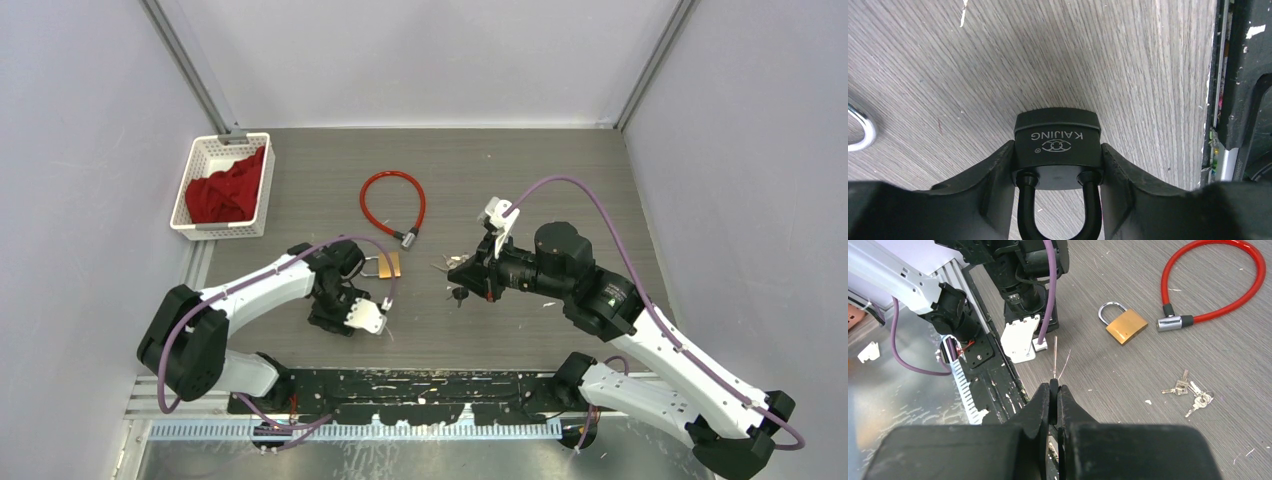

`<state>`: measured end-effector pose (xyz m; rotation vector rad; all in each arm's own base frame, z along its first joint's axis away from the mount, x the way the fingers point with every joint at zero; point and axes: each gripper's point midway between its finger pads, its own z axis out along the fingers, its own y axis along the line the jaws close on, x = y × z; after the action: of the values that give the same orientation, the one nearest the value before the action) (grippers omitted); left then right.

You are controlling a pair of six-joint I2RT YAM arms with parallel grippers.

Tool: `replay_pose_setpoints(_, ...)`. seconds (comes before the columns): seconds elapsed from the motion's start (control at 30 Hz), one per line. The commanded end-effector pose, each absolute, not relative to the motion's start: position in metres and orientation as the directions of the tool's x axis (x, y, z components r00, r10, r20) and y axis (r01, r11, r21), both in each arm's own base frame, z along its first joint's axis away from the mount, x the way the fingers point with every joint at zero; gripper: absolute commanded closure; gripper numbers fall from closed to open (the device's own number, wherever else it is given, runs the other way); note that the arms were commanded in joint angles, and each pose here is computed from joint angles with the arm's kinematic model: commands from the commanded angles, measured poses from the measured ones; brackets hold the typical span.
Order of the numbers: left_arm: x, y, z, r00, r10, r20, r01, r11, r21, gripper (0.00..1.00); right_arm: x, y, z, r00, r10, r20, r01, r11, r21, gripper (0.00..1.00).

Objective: Unlock with the key
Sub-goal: Pick up the lock from the center of the board.

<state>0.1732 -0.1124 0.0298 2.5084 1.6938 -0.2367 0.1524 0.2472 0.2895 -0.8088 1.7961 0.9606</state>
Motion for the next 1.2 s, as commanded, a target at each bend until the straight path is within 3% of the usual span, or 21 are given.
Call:
replay_pose_setpoints(0.0, 0.179, -0.125, 0.032, 0.356, 0.910, -0.213, 0.933, -0.360, 0.024, 0.57, 0.155, 0.245, 0.310, -0.332, -0.070, -0.941, -0.835, 0.486, 0.258, 0.99)
replay_pose_setpoints(0.13, 0.174, -0.133, 0.037, 0.350, 0.905, -0.242, 0.933, -0.359, 0.011, 0.99, 0.156, 0.244, 0.311, -0.330, -0.070, -0.941, -0.832, 0.493, 0.255, 0.99)
replay_pose_setpoints(0.33, 0.186, -0.164, 0.099, 0.302, 0.882, -0.362, 0.953, -0.293, 0.082, 1.00, 0.165, 0.246, 0.315, -0.345, -0.073, -0.936, -0.812, 0.522, 0.259, 0.99)
replay_pose_setpoints(0.53, 0.200, -0.205, 0.229, 0.411, 0.701, -0.583, 0.894, -0.185, 0.408, 1.00, 0.177, 0.251, 0.331, -0.371, -0.067, -0.926, -0.785, 0.555, 0.275, 0.99)
replay_pose_setpoints(0.7, 0.191, -0.218, 0.344, 0.565, 0.492, -0.662, 0.768, -0.021, 0.640, 1.00, 0.174, 0.253, 0.372, -0.337, -0.022, -0.941, -0.808, 0.520, 0.277, 0.99)
replay_pose_setpoints(0.87, 0.151, -0.223, 0.424, 0.566, 0.289, -0.772, 0.796, 0.052, 0.603, 1.00, 0.148, 0.260, 0.404, -0.306, -0.006, -0.952, -0.881, 0.382, 0.280, 0.99)
replay_pose_setpoints(1.0, 0.099, -0.225, 0.474, 0.476, 0.090, -0.875, 0.879, -0.003, 0.477, 1.00, 0.112, 0.269, 0.422, -0.293, -0.011, -0.956, -0.942, 0.172, 0.287, 0.99)
replay_pose_setpoints(1.17, 0.061, -0.227, 0.525, 0.375, -0.129, -0.918, 0.921, -0.060, 0.385, 1.00, 0.080, 0.269, 0.437, -0.271, -0.006, -0.963, -0.962, -0.013, 0.271, 0.99)
